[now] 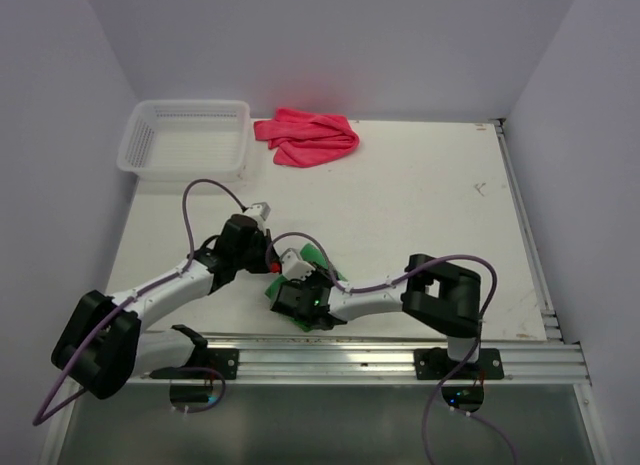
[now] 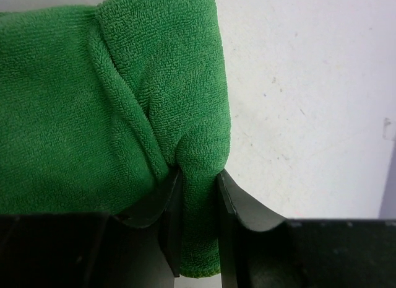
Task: Roll the towels
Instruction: Roll the towel
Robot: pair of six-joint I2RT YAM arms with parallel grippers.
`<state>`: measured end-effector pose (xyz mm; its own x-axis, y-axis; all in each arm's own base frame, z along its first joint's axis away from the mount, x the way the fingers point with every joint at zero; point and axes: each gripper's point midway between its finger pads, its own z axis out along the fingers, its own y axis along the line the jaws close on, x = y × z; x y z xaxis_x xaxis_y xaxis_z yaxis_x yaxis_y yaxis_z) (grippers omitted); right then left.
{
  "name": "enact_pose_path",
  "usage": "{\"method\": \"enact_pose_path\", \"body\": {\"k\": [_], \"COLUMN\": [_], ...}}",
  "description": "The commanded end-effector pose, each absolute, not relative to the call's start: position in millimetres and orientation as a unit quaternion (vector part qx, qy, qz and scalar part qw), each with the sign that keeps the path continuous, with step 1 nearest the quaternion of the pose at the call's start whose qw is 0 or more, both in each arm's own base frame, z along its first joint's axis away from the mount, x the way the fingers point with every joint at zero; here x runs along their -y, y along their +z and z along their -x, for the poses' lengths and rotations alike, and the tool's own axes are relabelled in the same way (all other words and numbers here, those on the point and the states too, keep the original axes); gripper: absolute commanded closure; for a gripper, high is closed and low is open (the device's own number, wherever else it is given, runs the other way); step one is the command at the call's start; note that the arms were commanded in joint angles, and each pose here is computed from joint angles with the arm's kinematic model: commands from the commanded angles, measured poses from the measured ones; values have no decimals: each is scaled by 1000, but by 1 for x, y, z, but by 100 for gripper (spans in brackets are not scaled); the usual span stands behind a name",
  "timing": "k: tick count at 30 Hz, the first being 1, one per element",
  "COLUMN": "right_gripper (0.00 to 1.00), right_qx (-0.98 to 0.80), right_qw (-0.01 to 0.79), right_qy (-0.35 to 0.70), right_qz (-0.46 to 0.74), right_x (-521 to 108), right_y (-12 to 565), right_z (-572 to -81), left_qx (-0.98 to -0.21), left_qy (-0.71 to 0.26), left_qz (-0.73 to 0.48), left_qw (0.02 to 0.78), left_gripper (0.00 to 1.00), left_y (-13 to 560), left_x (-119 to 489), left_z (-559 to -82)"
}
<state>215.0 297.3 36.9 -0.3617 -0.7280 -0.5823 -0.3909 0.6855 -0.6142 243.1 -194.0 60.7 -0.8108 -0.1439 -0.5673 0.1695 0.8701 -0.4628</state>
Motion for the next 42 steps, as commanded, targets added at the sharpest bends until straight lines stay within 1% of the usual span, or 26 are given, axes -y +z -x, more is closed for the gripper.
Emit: {"method": "enact_pose_path", "body": {"k": [1, 7, 11, 13, 16, 19, 23, 26, 30, 34, 42], "right_gripper": [100, 100, 99, 99, 98, 98, 95, 93, 93, 93, 93], "right_qx": [-769, -750, -750, -751, -746, -741, -739, -738, -738, -736, -734], "right_qw": [426, 399, 395, 392, 389, 387, 385, 383, 384, 386, 384], "right_qy": [-237, -272, -268, -266, -270, -275, -278, -284, -288, -292, -294], "right_qz": [414, 451, 458, 461, 468, 475, 477, 478, 474, 473, 476], "right_x": [-310, -318, -318, -319, -321, -323, -324, -323, -323, -324, -327], "right_y": [21, 2, -7, -10, -14, -17, -19, -20, -20, -20, -23], "right_z": [-197, -190, -186, -184, -182, -180, -180, -181, -181, -183, -183], "left_qx": [-894, -894, -903, -900, -883, -877, -863, -863, -848, -839, -829], "left_qy": [-276, -272, -230, -224, -250, -266, -326, -358, -390, -420, -442], "left_qz": [-6, -9, 4, 17, 12, -3, -32, -42, -55, -83, -124], "left_qw": [353, 355, 362, 374, 396, 401, 386, 356, 355, 334, 319], "left_gripper": [95, 96, 96, 96, 96, 96, 97, 99, 100, 100, 100], "left_y": [95, 97, 95, 101, 123, 141, 148, 136, 130, 120, 102], "left_x": [203, 198, 179, 169, 170, 179, 203, 215, 225, 233, 248], "left_z": [-270, -273, -278, -282, -291, -298, -296, -288, -283, -269, -262]}}
